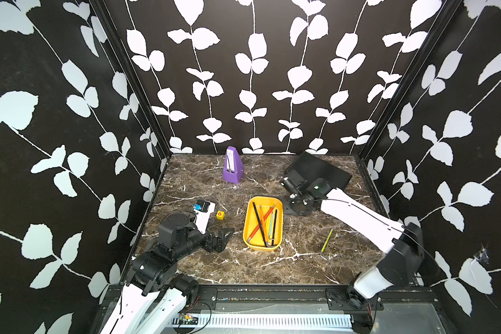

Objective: Put the hex key on the desktop into the storage box
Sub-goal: Pick up the Allen key from the center of the board.

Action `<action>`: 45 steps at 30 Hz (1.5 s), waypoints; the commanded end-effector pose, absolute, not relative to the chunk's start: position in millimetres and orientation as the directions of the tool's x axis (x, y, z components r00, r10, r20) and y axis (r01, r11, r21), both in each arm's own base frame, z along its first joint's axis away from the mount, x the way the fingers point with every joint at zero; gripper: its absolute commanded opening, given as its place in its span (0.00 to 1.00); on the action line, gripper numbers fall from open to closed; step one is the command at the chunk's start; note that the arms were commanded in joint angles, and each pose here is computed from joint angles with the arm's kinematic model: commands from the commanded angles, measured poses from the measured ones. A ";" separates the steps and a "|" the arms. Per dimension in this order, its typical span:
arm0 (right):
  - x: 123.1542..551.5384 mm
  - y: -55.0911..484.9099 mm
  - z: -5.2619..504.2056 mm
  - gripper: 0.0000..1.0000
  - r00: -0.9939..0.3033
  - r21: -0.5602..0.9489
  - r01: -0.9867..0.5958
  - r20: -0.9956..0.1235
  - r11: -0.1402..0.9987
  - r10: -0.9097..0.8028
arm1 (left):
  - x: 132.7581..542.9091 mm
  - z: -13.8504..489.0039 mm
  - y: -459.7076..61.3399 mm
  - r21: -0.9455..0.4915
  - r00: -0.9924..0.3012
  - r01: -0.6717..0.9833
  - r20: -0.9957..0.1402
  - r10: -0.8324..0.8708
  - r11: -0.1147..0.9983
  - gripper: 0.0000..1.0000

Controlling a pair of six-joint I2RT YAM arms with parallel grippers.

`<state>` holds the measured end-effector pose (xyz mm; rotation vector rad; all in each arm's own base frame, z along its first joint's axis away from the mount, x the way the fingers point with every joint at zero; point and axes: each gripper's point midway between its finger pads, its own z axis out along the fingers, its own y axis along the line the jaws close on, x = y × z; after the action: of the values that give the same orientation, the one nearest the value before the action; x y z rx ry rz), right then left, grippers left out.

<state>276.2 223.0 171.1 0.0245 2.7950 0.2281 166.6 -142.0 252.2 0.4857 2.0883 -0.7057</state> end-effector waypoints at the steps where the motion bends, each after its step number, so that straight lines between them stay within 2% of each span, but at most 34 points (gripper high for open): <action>1: 268.9 175.1 145.6 0.38 -0.939 0.091 0.137 -0.305 0.986 0.159 | 165.7 250.9 -143.3 -0.311 -0.560 0.570 -0.824 0.082 0.760 0.97; 8: 244.3 110.2 98.4 0.35 -0.895 0.064 0.383 -0.222 0.922 0.387 | 166.0 250.7 -142.8 -0.311 -0.561 0.567 -0.824 0.081 0.762 0.97; 14: 226.1 94.9 47.3 0.33 -0.860 0.096 0.491 -0.108 0.866 0.500 | 165.9 251.0 -143.4 -0.312 -0.560 0.570 -0.824 0.082 0.760 0.97; 17: 220.3 94.1 30.9 0.33 -0.863 0.079 0.496 -0.063 0.865 0.501 | 165.8 251.4 -143.4 -0.313 -0.560 0.570 -0.825 0.081 0.760 0.97; 26: 211.0 85.3 14.5 0.35 -0.856 0.046 0.514 -0.027 0.856 0.516 | 165.8 251.4 -143.3 -0.312 -0.559 0.570 -0.825 0.080 0.760 0.97; 38: 207.4 70.1 43.5 0.37 -0.850 0.052 0.511 -0.121 0.858 0.513 | 165.5 251.2 -143.7 -0.313 -0.559 0.572 -0.825 0.081 0.758 0.97; 45: 194.9 70.0 24.2 0.38 -0.848 0.041 0.525 -0.068 0.850 0.526 | 165.2 251.5 -143.7 -0.313 -0.558 0.573 -0.826 0.081 0.757 0.97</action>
<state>209.3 76.6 37.9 0.8006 2.9059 0.0772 166.6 -142.1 252.2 0.4856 2.0884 -0.7063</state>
